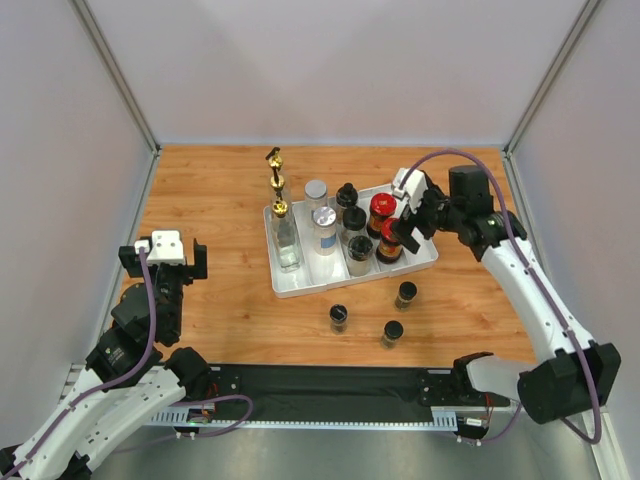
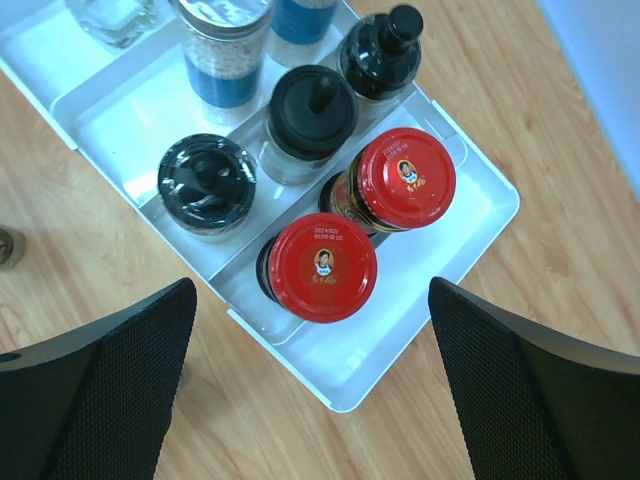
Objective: Organize the condiment bottles
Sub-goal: Place the bottle in the storage box, then pick up the bottle from the center of the board.
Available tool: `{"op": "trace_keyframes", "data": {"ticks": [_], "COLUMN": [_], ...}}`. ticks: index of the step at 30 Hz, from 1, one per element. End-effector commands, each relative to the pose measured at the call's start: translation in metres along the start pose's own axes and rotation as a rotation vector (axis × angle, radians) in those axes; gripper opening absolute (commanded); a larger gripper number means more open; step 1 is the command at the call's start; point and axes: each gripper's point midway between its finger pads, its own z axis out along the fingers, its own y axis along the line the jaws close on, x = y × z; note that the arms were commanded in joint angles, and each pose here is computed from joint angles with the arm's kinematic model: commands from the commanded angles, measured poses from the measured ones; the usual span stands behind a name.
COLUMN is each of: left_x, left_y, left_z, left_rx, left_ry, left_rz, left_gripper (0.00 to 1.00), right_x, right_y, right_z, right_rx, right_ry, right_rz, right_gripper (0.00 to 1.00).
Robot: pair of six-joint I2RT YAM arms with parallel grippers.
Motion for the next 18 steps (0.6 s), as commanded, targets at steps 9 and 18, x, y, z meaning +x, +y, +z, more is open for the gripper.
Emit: {"op": "trace_keyframes", "data": {"ticks": [9,18], "left_x": [-0.003,-0.002], "left_y": [-0.004,-0.006], "left_z": [0.001,0.002], "left_rx": [0.022,0.027], "left_ry": [-0.013,-0.008], "left_rz": [-0.003,0.000], "left_gripper": [1.00,1.00], "right_x": [0.030,0.067], "right_y": [0.062,0.101], "right_z": [-0.042,-0.055], "right_rx": [-0.204,-0.453], "right_ry": [-0.009,-0.068], "right_rz": [-0.263,-0.428], "right_gripper": [1.00,0.98]}}
